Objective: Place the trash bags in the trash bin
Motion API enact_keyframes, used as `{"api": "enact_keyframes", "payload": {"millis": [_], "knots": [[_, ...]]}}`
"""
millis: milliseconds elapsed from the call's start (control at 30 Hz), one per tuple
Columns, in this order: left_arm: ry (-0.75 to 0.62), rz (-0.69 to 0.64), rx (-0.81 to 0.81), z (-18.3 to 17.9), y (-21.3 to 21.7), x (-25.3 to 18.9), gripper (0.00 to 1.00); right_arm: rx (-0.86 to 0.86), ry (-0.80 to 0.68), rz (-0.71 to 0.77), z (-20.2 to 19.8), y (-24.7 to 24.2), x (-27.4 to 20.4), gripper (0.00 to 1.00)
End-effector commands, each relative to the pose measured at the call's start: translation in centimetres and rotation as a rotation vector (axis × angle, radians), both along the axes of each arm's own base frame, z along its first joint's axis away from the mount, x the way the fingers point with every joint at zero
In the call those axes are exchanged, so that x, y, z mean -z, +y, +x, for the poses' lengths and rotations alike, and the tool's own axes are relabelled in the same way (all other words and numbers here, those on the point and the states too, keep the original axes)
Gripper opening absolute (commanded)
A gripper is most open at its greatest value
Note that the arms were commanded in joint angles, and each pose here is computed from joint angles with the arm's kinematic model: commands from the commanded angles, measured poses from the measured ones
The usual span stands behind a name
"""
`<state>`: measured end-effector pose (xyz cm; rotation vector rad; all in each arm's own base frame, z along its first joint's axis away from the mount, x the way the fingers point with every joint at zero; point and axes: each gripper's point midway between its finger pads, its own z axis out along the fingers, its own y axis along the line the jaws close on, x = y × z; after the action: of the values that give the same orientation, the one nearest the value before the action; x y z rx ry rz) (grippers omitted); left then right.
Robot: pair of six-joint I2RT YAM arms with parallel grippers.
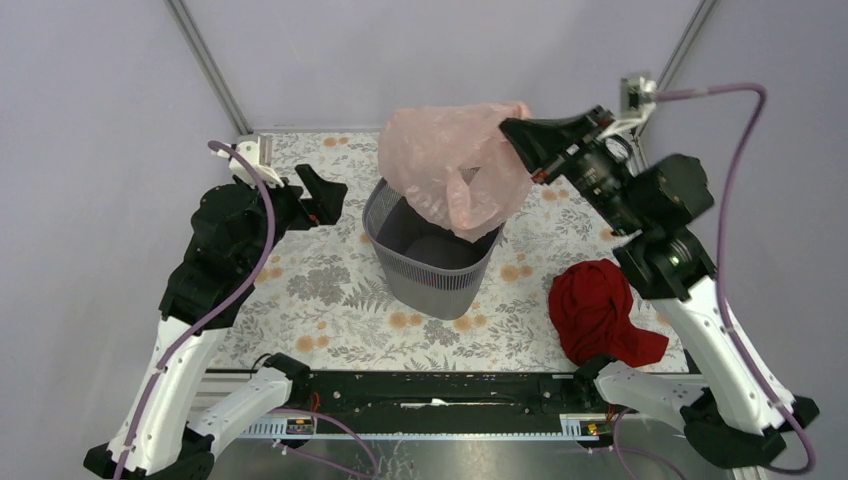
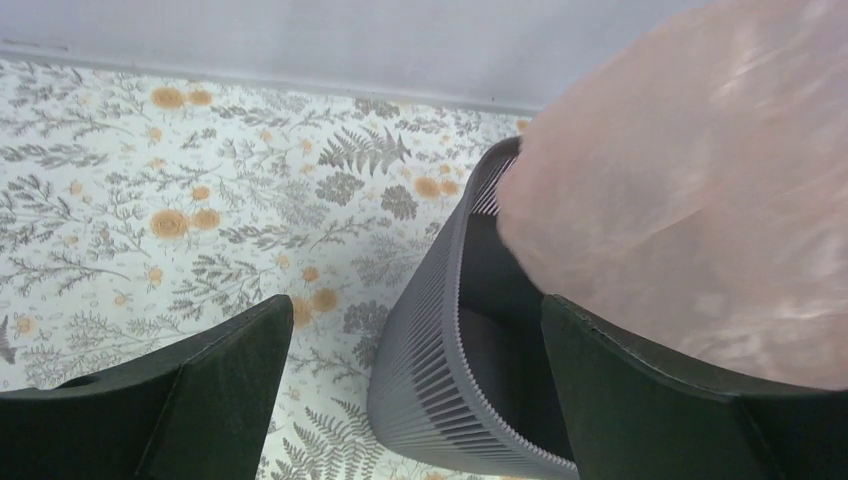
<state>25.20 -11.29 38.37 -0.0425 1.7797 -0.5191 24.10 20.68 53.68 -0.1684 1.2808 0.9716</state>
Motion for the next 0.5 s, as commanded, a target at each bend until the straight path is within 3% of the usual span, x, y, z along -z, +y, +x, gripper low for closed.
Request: {"api": "enact_keyframes", "payload": {"millis": [0,267,467], "knots": [[-0.144,-0.053,-0.028,-0.2,0.7,-5.2,0.99,-0.366,-0.107,0.055,-3.4,5.0,-4.6,0.0],[-0.235,-0.099,0.104,-3.3,-0.5,-7.4,0.99,-0.595,-0.176,0.448,-5.4,4.9,-14.4,0.0],[-0.258,-0.063,0.042,-4.8,1.5,-7.1,0.99,-0.519,-0.094,0.627,-2.6,3.8,-16.4,0.0]]}}
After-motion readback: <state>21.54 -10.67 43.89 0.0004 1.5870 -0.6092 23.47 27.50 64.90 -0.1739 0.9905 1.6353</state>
